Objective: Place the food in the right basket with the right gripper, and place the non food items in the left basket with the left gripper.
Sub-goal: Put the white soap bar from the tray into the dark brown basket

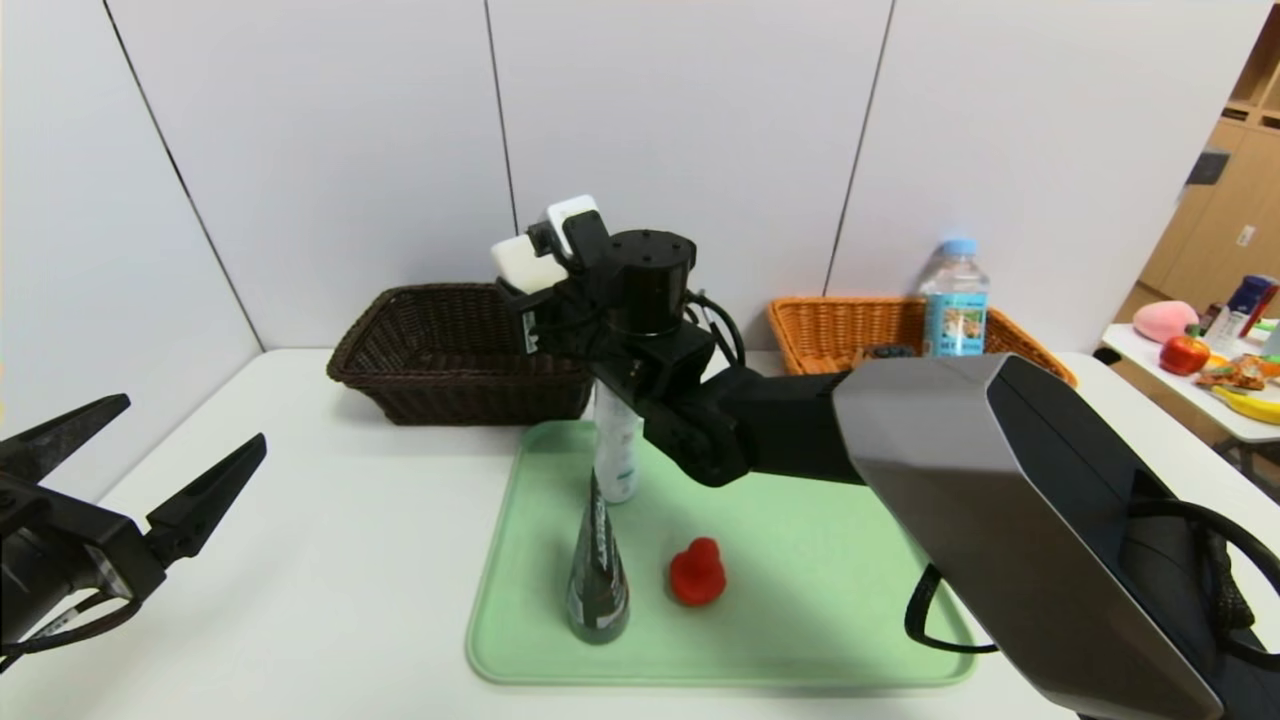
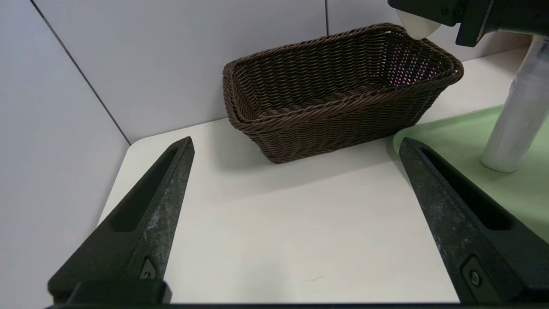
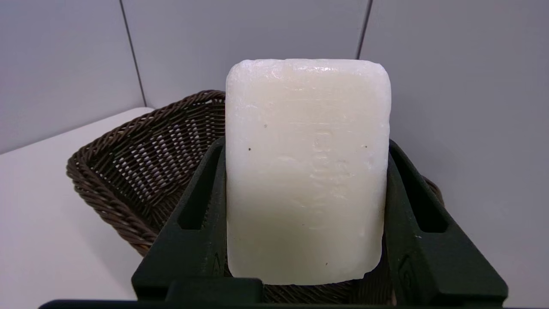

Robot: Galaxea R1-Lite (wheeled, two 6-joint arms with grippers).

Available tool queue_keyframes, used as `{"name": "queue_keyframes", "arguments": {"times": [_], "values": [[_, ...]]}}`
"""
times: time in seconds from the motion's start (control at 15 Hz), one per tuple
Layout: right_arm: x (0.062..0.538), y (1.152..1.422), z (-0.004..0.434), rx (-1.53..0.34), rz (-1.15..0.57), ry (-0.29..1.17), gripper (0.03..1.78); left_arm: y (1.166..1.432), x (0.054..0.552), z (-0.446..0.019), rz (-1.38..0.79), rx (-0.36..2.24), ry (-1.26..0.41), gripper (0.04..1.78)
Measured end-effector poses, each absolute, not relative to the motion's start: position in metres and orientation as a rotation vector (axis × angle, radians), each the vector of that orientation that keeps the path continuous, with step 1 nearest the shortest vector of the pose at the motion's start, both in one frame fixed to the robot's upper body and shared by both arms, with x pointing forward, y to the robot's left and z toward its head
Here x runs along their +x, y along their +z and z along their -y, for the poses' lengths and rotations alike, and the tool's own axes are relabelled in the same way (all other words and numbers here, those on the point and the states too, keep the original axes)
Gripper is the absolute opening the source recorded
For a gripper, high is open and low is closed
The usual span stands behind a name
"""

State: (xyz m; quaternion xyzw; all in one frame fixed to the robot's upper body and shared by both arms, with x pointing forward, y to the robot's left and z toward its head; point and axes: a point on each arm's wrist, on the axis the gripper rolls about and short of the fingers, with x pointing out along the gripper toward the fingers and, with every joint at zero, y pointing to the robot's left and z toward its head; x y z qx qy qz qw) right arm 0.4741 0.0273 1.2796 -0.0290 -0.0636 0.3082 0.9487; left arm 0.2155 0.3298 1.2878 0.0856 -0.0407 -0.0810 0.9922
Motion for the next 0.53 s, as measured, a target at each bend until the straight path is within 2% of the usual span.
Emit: {"name": "queue_keyframes", "arguments": {"times": [0.27,0.53], "values": [[0.4768,1.2800,-0.0249,-0.053,0.148,0.620,1.30,1.2883,0.2153,-0.3299,0.084,0.171,-0.162,1.69],[0.4764,1.2808,-0.0256,-0.045,0.166,0.619,1.46,1.2885,0.2143,-0.3299,0.087,0.168,-0.162,1.69]]}}
